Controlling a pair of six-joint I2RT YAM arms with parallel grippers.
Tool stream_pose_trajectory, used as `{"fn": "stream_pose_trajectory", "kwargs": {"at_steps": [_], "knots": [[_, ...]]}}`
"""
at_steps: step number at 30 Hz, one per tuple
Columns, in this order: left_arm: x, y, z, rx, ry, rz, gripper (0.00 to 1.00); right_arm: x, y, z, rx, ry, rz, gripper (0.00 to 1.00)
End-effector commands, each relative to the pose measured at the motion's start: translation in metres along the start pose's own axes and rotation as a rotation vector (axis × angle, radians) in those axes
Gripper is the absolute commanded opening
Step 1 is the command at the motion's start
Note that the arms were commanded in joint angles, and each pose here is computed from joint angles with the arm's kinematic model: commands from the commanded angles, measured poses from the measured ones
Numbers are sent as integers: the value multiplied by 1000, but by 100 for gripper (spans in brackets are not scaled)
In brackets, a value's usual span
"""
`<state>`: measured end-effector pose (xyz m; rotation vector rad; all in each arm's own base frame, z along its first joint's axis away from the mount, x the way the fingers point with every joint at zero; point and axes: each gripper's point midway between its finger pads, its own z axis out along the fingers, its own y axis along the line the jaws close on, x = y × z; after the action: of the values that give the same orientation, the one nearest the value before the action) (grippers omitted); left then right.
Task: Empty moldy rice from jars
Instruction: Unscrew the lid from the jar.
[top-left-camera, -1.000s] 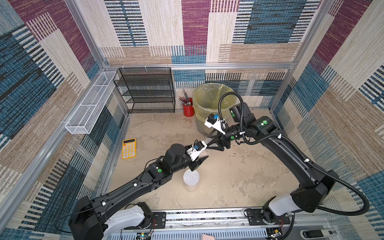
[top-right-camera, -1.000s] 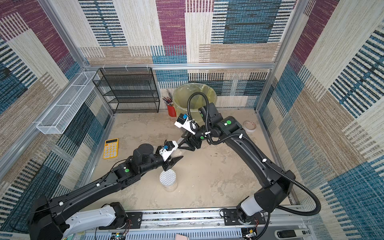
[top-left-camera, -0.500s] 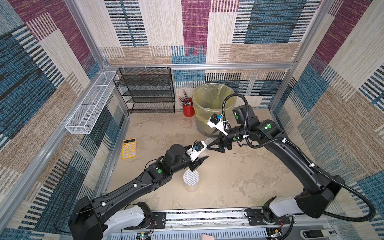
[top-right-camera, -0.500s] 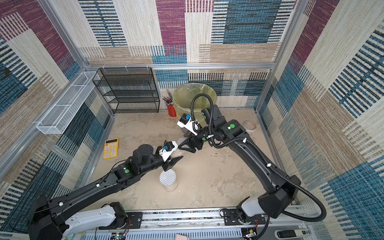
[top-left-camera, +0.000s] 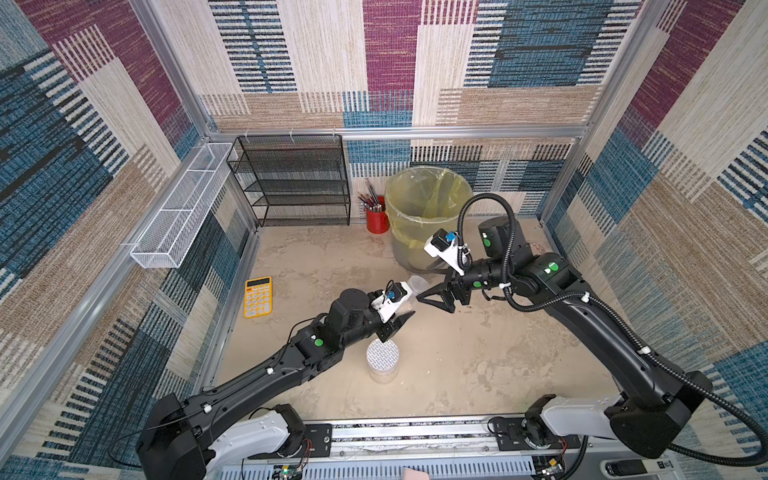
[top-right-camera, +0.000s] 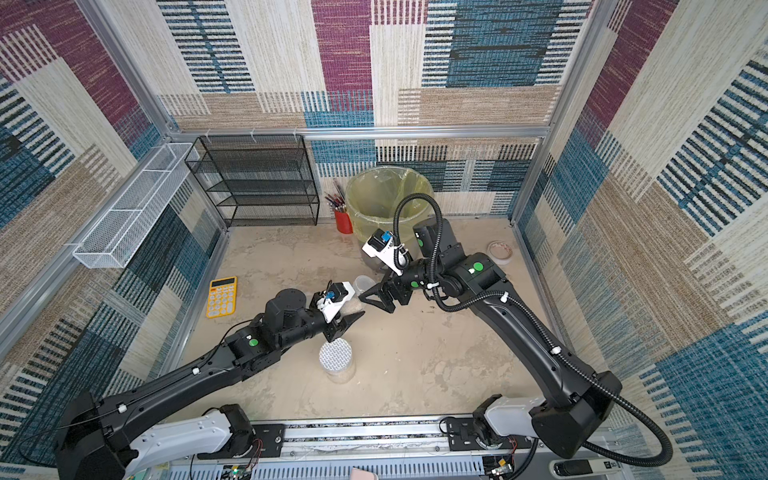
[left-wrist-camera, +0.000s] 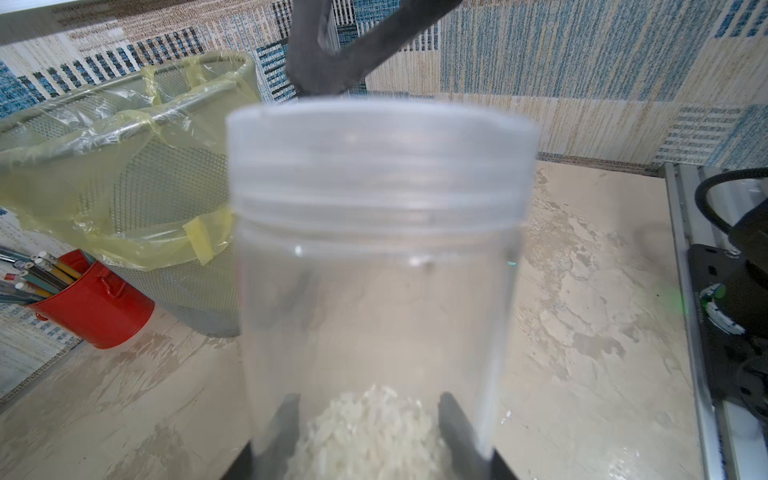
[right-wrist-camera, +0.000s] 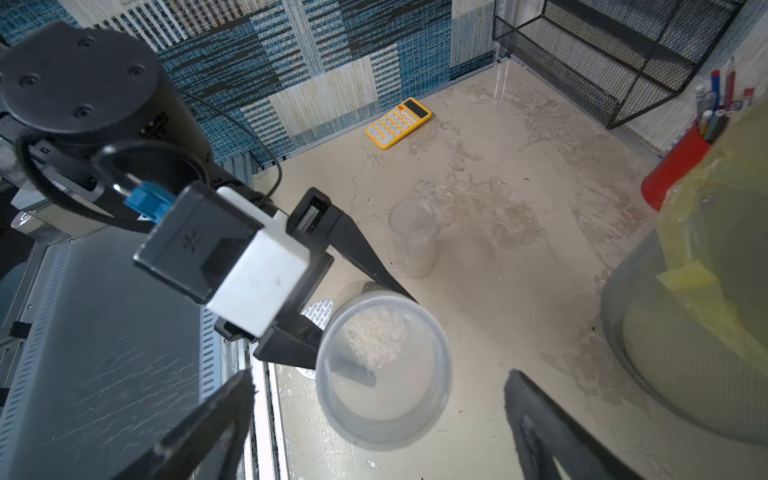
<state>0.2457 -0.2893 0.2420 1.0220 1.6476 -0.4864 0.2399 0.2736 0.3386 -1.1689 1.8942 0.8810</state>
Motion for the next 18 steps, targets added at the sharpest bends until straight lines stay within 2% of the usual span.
{"fn": "stream_pose_trajectory", "kwargs": {"at_steps": [1, 3, 5, 7, 10, 15, 18], "knots": [[-12, 5, -2, -22, -46, 3, 0, -18, -8, -13, 73, -71, 0, 94], [-11, 6, -2, -30, -43, 6, 0, -27, -20, -26, 157, -104, 85, 96], [-11, 8, -3, -44, -36, 11, 0, -32, -38, -42, 223, -133, 276, 97], [-11, 10, -4, -53, -40, 12, 0, -33, -41, -50, 240, -147, 394, 97], [-10, 10, -4, -57, -41, 12, 0, -36, -24, -53, 152, -160, 493, 99], [-9, 12, -4, -67, -35, 19, 0, -8, -21, -31, 83, 6, 788, 99], [-9, 13, -3, -73, -35, 19, 0, 8, -19, -22, 69, 43, 911, 99]]}}
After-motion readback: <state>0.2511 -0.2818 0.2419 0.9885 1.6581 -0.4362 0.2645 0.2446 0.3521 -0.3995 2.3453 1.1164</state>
